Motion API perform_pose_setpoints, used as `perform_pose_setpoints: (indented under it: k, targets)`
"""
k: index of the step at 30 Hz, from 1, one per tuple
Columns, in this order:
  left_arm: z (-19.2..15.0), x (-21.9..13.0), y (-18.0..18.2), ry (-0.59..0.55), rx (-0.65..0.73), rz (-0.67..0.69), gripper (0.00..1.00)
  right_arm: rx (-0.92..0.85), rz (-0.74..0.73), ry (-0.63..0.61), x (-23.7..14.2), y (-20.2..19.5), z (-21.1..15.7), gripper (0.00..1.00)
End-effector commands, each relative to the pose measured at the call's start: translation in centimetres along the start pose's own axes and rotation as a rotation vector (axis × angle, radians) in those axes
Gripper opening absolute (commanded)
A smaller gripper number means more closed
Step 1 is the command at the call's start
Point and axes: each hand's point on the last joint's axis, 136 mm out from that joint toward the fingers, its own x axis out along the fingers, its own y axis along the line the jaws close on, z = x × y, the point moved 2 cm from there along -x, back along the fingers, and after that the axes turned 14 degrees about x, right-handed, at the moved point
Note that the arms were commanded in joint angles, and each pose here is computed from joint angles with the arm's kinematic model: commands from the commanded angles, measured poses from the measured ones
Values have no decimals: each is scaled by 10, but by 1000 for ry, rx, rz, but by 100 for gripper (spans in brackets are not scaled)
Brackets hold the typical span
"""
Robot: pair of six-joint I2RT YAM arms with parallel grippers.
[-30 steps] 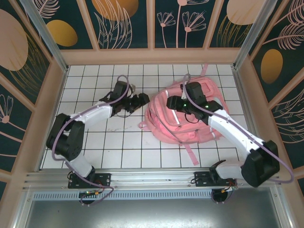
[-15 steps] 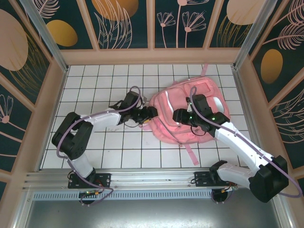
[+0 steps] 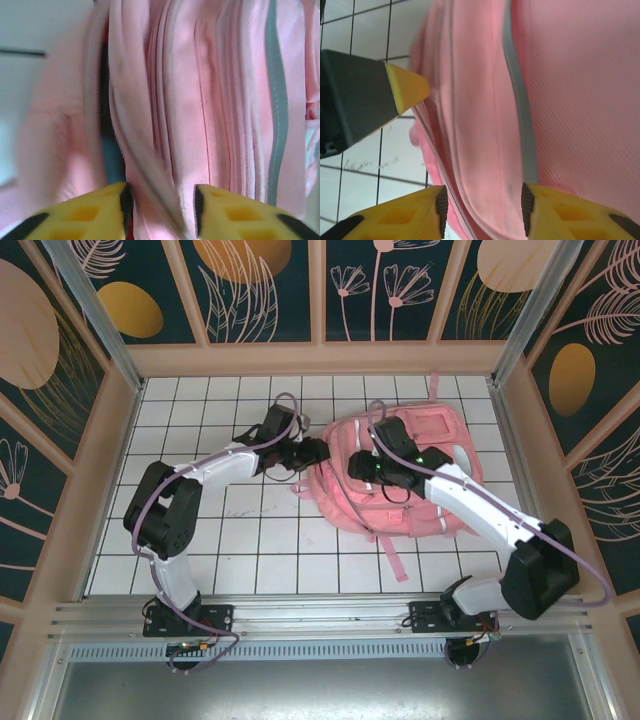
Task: Pack books, pencil case, and school supplies into a backpack
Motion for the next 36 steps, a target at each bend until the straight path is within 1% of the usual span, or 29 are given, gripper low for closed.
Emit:
perform_pose_setpoints:
  k: [1,2,5,9,13,14,16,19,20,23,26,33,36]
  targets:
    - [10,-20,0,-52,7,-9,56,-47,-59,-36,7,12,16,45]
    - [8,-24,2,-57,-4,-7,59,-48,-79,-34,13,13,19,45]
    - [3,-40,8,-82,-31,5,62,-42,-136,-32,30,16,22,45]
    - [1,-63,5,-109,-17,30,64,-58,-212,-11,53,16,16,42]
    - [-3,-77,-5,-122,-20,-3,64,-70,-286,1,72,6,11,40]
    - [-4,-79,-9,-126,-24,-20,64,-73,-301,-1,75,3,11,38]
    - [-5,-84,-15,-130,-33,-52,63,-73,-322,-15,78,0,14,28]
    - [-9,-87,-19,-133,-41,-79,62,-53,-338,-78,68,-2,30,2]
    - [-10,-86,-20,-130,-40,-81,62,-38,-321,-104,59,3,38,0]
    - [-17,-79,-29,-115,-27,-98,59,-15,-223,-168,28,21,59,0]
    - [-23,-65,-53,-75,12,-130,58,-2,-156,-202,0,36,74,0]
    - [-12,-49,-97,-52,16,-223,58,11,-127,-216,-25,40,82,0]
    - [-12,-42,-111,-40,24,-226,58,33,-111,-217,-29,37,84,0]
